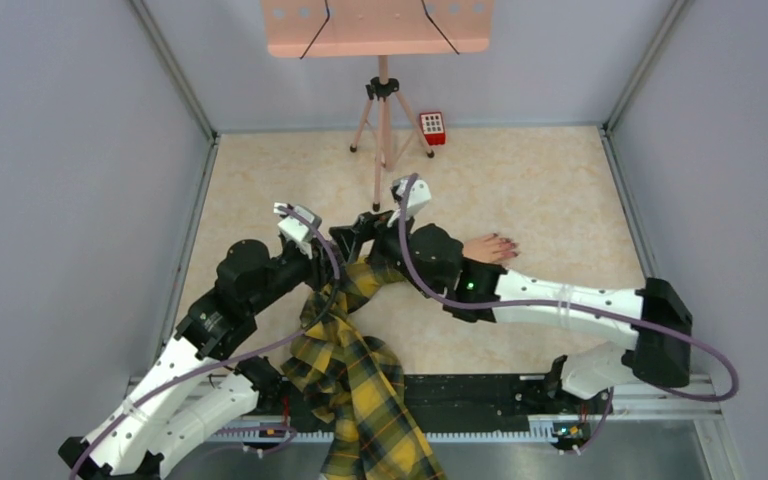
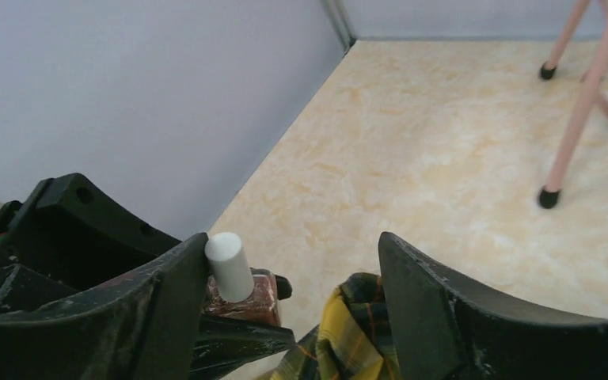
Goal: Paint the nails
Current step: Screw the nail polish bottle.
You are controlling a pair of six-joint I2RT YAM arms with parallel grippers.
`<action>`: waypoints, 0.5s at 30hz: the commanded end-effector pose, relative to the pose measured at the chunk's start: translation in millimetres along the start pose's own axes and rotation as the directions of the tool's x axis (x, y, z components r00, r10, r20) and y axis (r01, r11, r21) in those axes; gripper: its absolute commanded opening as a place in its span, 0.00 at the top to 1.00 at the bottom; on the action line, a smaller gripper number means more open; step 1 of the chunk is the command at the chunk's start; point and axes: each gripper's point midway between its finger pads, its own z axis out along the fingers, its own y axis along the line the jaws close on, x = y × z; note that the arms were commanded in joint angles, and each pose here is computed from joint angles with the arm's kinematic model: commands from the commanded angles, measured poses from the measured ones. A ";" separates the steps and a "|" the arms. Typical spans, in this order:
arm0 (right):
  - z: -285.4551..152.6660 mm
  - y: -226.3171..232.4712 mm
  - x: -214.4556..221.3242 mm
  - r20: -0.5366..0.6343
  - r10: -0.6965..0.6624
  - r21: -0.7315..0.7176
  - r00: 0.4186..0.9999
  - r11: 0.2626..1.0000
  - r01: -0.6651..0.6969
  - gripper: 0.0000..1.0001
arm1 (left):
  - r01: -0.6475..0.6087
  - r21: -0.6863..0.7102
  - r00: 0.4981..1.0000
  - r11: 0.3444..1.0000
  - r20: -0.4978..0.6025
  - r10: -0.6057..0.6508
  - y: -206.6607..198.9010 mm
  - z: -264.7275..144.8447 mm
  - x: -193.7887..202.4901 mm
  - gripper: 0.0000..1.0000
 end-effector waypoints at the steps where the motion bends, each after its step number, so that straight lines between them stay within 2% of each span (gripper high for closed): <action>1: -36.2 -20.3 -58.0 0.121 -0.100 0.086 0.988 0.992 0.090 0.21 | -0.062 0.260 0.991 0.964 0.132 0.028 -47.5 -6.5 -36.4 1.00; 4: -53.5 -25.3 -68.5 0.143 -0.120 0.025 0.982 0.993 0.117 0.16 | -0.076 0.387 0.992 0.919 0.126 0.029 -70.1 -12.8 -35.9 1.00; 8: -82.1 -5.8 -79.4 0.190 -0.107 -0.243 0.976 0.958 0.153 0.10 | -0.095 0.554 0.992 0.827 0.124 0.031 -99.4 -26.5 -34.2 1.00; 11: -110.9 11.7 -79.3 0.225 -0.102 -0.452 0.969 0.870 0.196 0.09 | -0.103 0.684 0.992 0.722 0.119 0.029 -122.5 -42.5 -32.3 1.00; 15: -150.2 45.6 -71.6 0.270 -0.145 -0.676 0.952 0.676 0.294 0.08 | -0.071 0.849 0.997 0.524 0.069 0.023 -150.6 -70.2 -26.5 1.00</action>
